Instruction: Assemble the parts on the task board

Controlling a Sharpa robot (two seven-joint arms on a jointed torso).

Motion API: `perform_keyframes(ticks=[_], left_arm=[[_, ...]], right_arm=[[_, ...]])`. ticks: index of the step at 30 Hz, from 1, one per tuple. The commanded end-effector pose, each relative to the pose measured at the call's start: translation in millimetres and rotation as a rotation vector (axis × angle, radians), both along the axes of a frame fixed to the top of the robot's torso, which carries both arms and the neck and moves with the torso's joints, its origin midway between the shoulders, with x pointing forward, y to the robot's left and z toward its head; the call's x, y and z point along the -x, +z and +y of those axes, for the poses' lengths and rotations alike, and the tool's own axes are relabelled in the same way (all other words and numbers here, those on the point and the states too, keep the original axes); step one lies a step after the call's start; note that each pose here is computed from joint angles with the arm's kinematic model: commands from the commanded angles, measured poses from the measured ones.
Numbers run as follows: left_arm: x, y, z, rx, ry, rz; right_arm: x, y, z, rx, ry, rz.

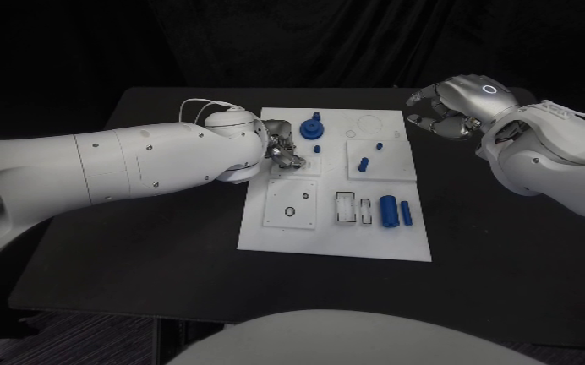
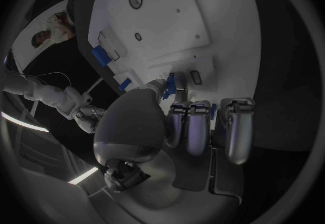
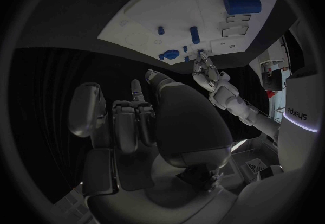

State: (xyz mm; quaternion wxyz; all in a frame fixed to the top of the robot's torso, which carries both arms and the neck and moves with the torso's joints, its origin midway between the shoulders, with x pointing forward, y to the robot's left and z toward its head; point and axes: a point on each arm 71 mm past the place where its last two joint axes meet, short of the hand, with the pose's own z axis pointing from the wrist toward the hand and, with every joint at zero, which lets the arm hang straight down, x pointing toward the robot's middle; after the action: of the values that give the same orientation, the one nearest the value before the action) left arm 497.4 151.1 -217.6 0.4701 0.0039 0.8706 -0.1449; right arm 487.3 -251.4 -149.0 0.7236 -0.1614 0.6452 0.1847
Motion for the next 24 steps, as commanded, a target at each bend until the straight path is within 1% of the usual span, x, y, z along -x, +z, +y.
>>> perform_keyframes(ticks=[1, 24], left_arm=[[2.1, -3.3, -1.2, -0.001, -0.017, 0.021], [4.6, -3.7, -1.0, 0.000, -0.022, 0.026]], right_arm=[[-1.0, -0.3, -1.3, -0.002, -0.022, 0.007], [-1.5, -0.8, -1.4, 0.000, -0.024, 0.011]])
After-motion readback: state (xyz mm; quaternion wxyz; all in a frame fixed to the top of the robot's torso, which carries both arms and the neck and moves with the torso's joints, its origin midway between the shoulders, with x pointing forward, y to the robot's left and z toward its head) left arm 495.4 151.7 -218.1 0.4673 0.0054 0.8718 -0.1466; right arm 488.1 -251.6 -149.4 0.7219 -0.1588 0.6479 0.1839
